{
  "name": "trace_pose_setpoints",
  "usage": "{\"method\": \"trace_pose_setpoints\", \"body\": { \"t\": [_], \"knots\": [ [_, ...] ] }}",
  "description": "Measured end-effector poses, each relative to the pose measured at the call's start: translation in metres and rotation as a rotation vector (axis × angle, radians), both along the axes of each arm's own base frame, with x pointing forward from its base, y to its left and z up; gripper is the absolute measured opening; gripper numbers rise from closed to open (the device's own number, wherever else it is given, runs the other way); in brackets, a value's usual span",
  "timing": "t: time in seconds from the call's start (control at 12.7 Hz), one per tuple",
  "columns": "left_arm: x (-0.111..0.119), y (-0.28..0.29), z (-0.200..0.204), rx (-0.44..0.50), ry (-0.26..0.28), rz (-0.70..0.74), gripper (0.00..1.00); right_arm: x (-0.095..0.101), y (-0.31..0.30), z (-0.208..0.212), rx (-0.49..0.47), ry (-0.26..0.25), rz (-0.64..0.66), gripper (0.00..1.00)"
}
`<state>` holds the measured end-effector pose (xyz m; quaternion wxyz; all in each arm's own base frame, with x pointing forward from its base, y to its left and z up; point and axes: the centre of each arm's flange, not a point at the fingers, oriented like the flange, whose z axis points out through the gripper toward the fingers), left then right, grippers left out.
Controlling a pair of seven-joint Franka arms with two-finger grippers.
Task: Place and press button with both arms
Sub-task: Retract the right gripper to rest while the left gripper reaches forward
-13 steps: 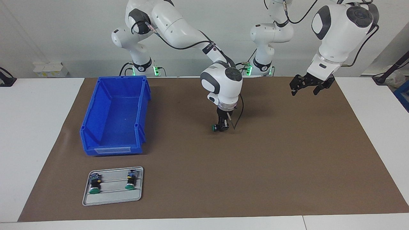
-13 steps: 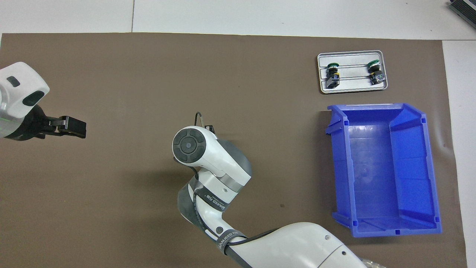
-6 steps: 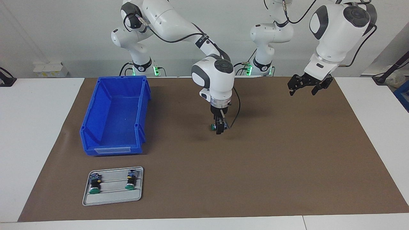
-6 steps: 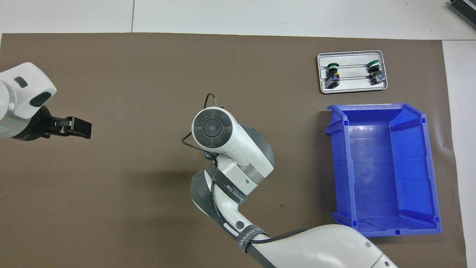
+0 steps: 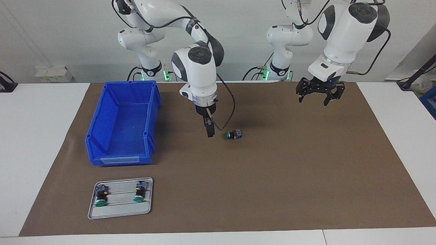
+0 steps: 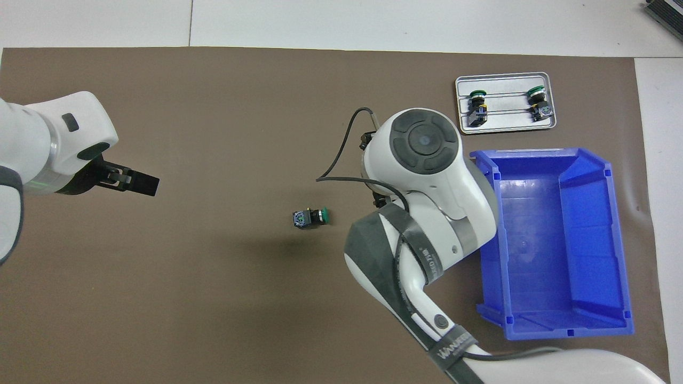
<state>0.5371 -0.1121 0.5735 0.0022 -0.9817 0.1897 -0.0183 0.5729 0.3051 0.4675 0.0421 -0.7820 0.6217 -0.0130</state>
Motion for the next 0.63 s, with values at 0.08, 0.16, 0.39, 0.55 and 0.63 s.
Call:
{"method": "trace_pose_setpoints", "body": {
  "t": [0.08, 0.16, 0.39, 0.55, 0.63],
  "knots": [
    [-0.001, -0.005, 0.0, 0.002, -0.003, -0.077, 1.0, 0.0, -0.017, 0.015, -0.001, -0.007, 0.025, 0.97],
    [-0.002, -0.012, 0.0, 0.005, -0.005, -0.169, 1.0, -0.002, -0.034, 0.031, -0.005, -0.017, 0.072, 0.97],
    [-0.011, -0.033, -0.014, 0.016, 0.017, -0.465, 1.0, -0.024, -0.085, 0.066, -0.033, -0.02, 0.256, 1.0],
    [-0.015, -0.043, -0.018, 0.023, 0.022, -0.757, 1.0, -0.038, -0.118, 0.087, -0.052, -0.009, 0.373, 1.0],
    [-0.016, -0.044, -0.017, 0.027, 0.02, -0.909, 1.0, -0.043, -0.133, 0.097, -0.06, -0.006, 0.432, 1.0]
  ]
}}
